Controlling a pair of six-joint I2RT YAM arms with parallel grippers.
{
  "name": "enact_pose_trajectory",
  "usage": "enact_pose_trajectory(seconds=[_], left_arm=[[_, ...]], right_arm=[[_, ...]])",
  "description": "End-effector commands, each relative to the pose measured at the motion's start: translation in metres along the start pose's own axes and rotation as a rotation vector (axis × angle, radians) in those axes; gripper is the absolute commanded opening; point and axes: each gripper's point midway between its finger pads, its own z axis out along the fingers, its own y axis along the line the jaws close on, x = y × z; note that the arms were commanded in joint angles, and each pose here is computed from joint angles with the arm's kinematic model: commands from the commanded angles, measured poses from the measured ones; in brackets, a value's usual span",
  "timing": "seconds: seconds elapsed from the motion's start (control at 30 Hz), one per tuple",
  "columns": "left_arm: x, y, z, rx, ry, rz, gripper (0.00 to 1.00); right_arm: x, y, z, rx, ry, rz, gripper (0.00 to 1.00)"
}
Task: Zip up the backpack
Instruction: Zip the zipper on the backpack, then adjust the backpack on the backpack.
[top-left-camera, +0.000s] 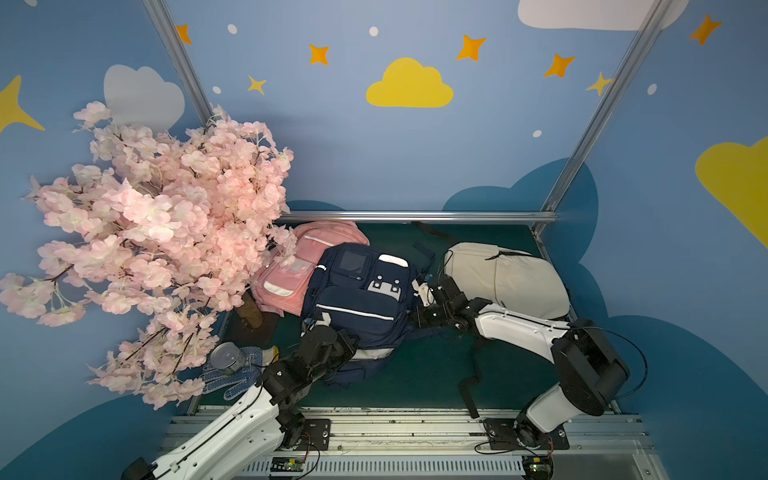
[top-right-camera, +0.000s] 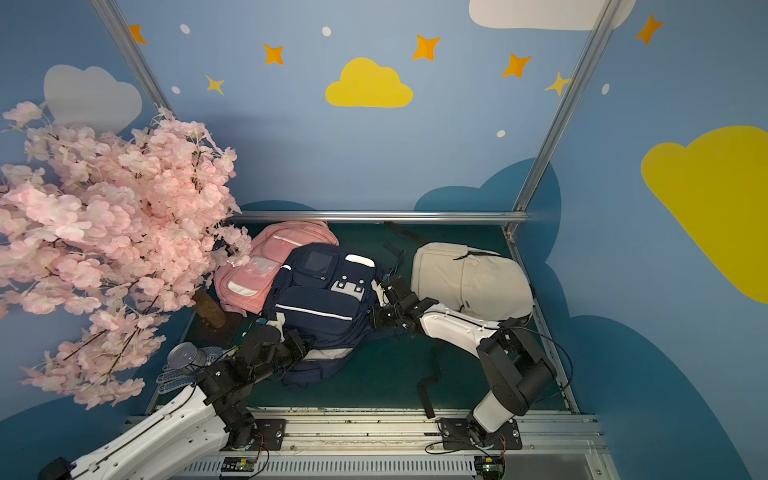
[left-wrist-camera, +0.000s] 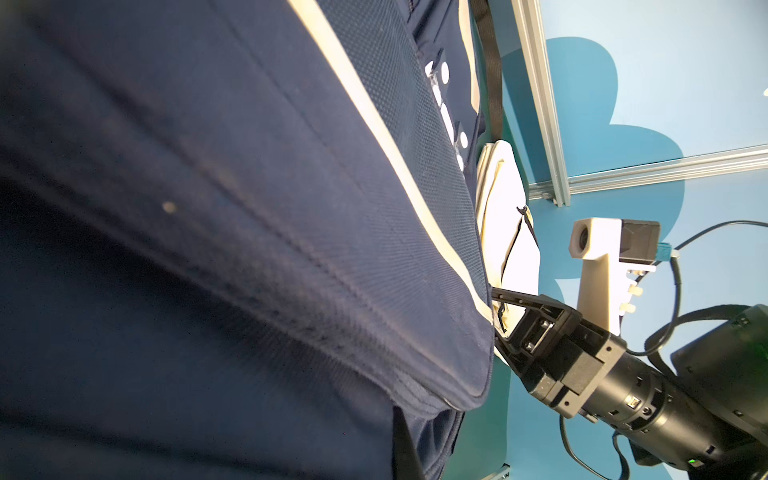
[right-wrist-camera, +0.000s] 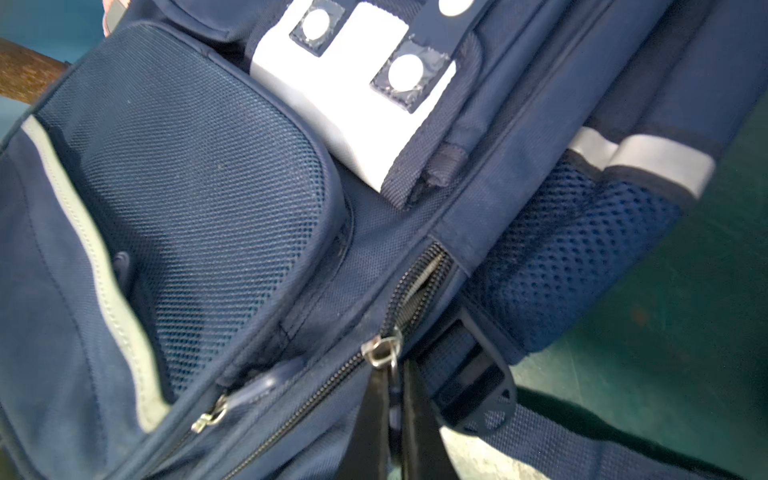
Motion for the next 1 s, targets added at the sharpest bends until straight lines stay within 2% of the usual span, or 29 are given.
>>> enact_pose_trajectory(seconds=[0.0, 0.13, 0.2, 0.23, 0.4, 0.53, 0.63, 0.73, 0.9, 0.97], left_arm=[[-0.002, 0.018, -0.002, -0.085, -0.011, 0.059, 0.1], [-0.004, 0.025, 0.002, -0.139, -0.015, 0.106, 0.17], [-0.005, 0.03, 0.005, -0.167, -0.012, 0.126, 0.21], [-0.005, 0.032, 0.006, -0.182, -0.007, 0.136, 0.25], [-0.006, 0.027, 0.001, -0.194, 0.005, 0.183, 0.56], [-0.025, 0.002, -0.023, -0.171, -0.046, 0.255, 0.7], [-0.044, -0.013, -0.036, -0.174, -0.078, 0.314, 0.77], [-0.061, -0.011, -0.037, -0.239, -0.062, 0.335, 0.8], [-0.092, 0.023, -0.034, -0.391, -0.11, 0.316, 0.84], [-0.105, 0.039, -0.033, -0.449, -0.146, 0.303, 0.89]], right_arm=[[-0.023, -0.042, -0.012, 0.184, -0.085, 0.04, 0.0], [-0.024, -0.031, -0.023, 0.167, -0.102, 0.015, 0.0], [-0.025, -0.028, -0.028, 0.162, -0.111, 0.012, 0.05], [-0.025, -0.027, -0.031, 0.158, -0.113, 0.009, 0.11], [-0.02, -0.021, -0.043, 0.142, -0.108, 0.005, 0.4], [-0.013, -0.02, -0.055, 0.136, -0.115, 0.012, 0.57], [-0.007, -0.023, -0.06, 0.137, -0.115, 0.054, 0.6], [-0.002, -0.033, -0.056, 0.158, -0.134, 0.143, 0.61], [-0.007, -0.05, -0.052, 0.193, -0.189, 0.166, 0.61], [-0.01, -0.053, -0.048, 0.201, -0.181, 0.18, 0.62]])
